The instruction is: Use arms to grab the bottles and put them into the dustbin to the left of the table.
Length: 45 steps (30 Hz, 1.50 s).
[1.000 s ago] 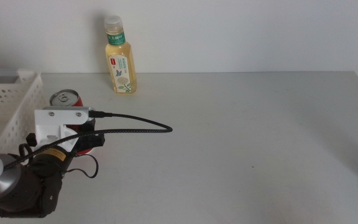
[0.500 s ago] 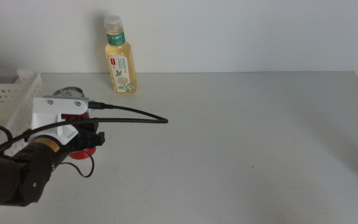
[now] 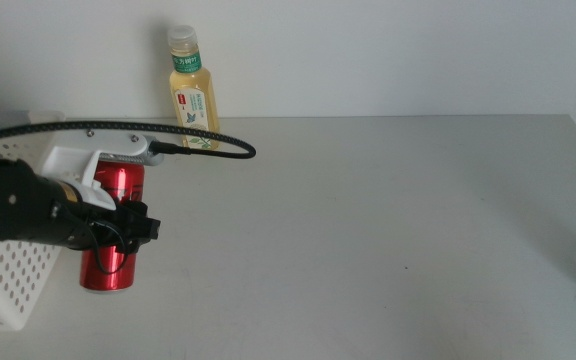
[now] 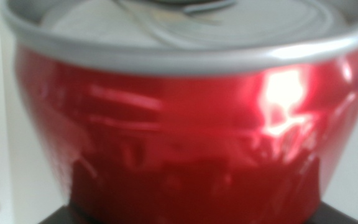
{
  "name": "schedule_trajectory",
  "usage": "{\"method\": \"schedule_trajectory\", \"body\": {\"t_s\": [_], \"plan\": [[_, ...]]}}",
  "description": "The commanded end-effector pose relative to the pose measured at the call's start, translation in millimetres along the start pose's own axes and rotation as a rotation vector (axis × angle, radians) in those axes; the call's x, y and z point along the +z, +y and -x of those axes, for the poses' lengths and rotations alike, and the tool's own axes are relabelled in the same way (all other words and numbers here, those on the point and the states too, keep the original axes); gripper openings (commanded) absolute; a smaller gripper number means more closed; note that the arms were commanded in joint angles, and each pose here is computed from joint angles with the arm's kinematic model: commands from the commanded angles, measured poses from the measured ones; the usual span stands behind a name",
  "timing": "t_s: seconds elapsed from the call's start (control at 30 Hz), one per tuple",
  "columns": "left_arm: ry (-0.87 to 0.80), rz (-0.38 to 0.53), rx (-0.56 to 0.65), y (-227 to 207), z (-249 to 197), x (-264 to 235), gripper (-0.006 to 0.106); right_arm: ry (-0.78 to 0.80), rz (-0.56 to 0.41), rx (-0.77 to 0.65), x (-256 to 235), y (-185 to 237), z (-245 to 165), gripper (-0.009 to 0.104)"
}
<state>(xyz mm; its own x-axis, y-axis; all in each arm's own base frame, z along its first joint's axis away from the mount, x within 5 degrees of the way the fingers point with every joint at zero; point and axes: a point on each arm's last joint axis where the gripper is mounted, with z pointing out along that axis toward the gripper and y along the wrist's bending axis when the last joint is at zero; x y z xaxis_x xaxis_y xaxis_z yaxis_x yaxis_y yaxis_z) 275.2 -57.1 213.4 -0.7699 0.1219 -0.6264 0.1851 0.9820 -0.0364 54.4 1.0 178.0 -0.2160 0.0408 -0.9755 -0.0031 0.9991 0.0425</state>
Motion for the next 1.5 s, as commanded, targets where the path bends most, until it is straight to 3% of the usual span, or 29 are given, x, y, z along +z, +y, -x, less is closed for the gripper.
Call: {"method": "schedule_trajectory", "body": {"t_s": [0.0, 0.13, 0.27, 0.53, 0.7, 0.9, 1.13, 1.47], "plan": [[-0.071, -0.006, 0.004, -1.9, 31.0, -32.9, -0.002, -0.102, -0.008, -0.015, -2.8, -0.3, 10.5, 0.065], [-0.054, -0.017, -0.009, -3.8, 45.8, -53.5, -0.002, -0.102, -0.008, -0.015, -2.8, -0.3, 10.5, 0.065], [0.082, -0.012, -0.093, -4.3, 42.2, -70.3, -0.002, -0.102, -0.008, -0.015, -2.8, -0.3, 10.5, 0.065], [0.158, 0.131, 0.050, 7.8, 67.6, -107.8, -0.002, -0.102, -0.008, -0.015, -2.8, -0.3, 10.5, 0.065], [0.214, 0.227, 0.019, 36.5, 85.5, -129.1, -0.002, -0.102, -0.008, -0.015, -2.8, -0.3, 10.5, 0.065], [0.257, 0.253, -0.005, 85.5, 94.9, -144.5, -0.002, -0.102, -0.008, -0.015, -2.8, -0.3, 10.5, 0.065], [0.260, 0.304, -0.079, 137.7, 98.5, -127.2, -0.002, -0.102, -0.008, -0.015, -2.8, -0.3, 10.5, 0.065], [0.380, 0.297, -0.090, 167.3, 91.1, -61.1, -0.002, -0.102, -0.008, -0.015, -2.8, -0.3, 10.5, 0.065]]}}
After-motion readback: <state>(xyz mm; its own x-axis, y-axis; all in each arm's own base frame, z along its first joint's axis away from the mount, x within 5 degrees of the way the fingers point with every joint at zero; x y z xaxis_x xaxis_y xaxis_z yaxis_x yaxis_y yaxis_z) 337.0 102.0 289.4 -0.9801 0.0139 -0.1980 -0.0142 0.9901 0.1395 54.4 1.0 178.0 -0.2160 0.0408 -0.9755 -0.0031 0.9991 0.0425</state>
